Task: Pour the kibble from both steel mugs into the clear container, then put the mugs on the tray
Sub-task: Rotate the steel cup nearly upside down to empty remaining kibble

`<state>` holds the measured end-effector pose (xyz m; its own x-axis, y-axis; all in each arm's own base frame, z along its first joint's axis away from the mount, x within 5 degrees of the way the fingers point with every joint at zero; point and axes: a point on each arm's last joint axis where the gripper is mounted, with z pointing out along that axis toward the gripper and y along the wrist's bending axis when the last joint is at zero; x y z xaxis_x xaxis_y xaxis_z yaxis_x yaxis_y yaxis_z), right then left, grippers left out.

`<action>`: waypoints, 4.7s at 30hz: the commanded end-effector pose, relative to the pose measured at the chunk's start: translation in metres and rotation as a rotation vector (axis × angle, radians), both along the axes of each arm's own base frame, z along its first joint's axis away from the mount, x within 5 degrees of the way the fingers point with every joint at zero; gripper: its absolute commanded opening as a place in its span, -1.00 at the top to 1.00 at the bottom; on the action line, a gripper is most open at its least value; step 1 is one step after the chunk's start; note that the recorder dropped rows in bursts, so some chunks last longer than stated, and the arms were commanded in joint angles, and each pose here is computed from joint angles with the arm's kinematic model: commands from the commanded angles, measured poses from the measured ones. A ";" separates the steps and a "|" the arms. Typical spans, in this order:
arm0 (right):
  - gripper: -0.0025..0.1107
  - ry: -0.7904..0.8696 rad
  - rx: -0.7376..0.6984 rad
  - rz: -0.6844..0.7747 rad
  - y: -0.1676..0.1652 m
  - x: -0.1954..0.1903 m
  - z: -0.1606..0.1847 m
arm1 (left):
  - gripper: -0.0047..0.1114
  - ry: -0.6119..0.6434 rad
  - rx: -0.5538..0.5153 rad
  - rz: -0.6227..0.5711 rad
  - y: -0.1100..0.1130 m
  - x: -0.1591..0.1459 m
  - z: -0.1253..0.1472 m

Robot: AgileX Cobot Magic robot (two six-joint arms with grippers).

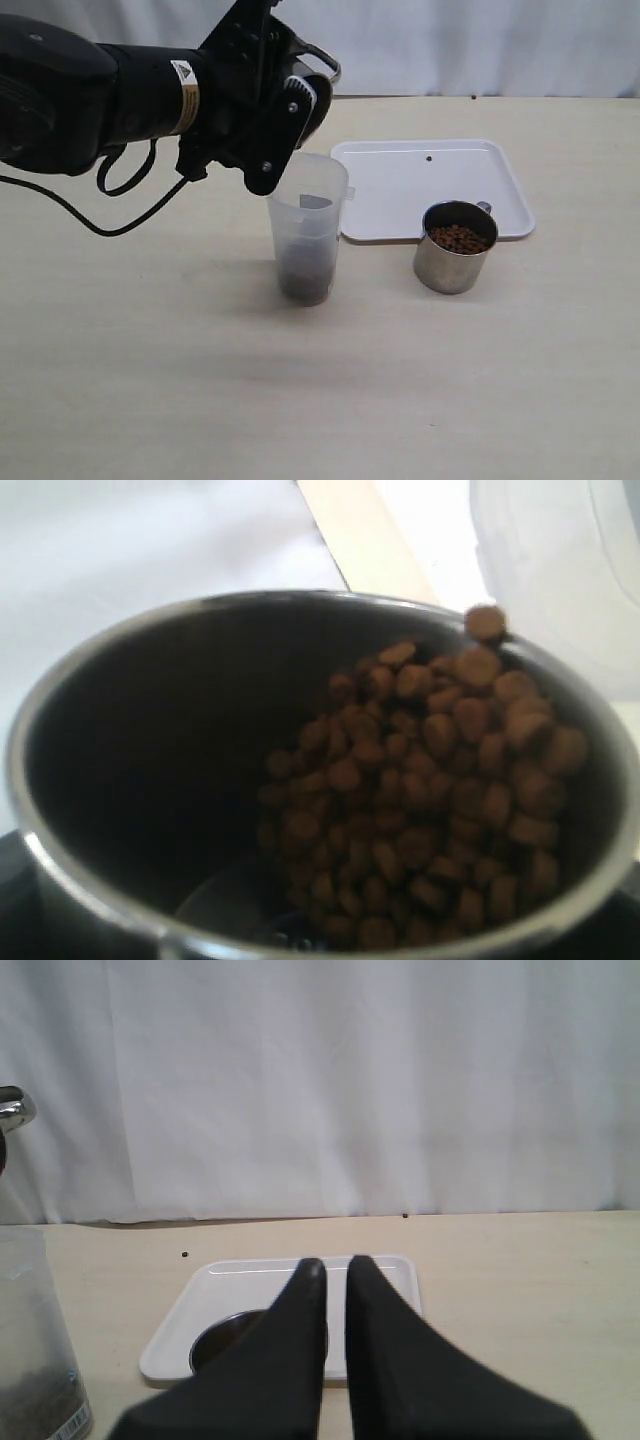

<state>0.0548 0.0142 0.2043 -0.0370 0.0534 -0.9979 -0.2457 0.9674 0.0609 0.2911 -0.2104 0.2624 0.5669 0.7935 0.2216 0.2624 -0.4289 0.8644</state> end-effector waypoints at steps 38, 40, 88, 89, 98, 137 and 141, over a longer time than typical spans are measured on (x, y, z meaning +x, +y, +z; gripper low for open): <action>0.86 -0.003 0.004 0.004 0.000 0.000 -0.001 | 0.92 -0.094 0.111 -0.056 -0.009 -0.006 0.007; 0.86 -0.003 0.004 0.004 0.000 0.000 -0.001 | 0.92 -0.101 0.124 -0.063 -0.009 -0.006 0.007; 0.86 -0.003 0.004 0.004 0.000 0.000 -0.001 | 0.92 -0.247 0.383 -0.195 -0.012 -0.008 0.007; 0.86 -0.003 0.004 0.004 0.000 0.000 -0.001 | 0.92 -0.251 0.391 -0.203 -0.013 -0.009 0.007; 0.86 -0.003 0.004 0.004 0.000 0.000 -0.001 | 0.92 -0.258 0.400 -0.269 -0.019 -0.013 0.006; 0.86 -0.003 0.004 0.004 0.000 0.000 -0.001 | 0.92 -0.403 0.576 -0.342 -0.021 -0.008 0.020; 0.86 -0.003 0.004 0.004 0.000 0.000 -0.001 | 0.92 -0.305 0.395 -0.258 -0.021 -0.009 0.020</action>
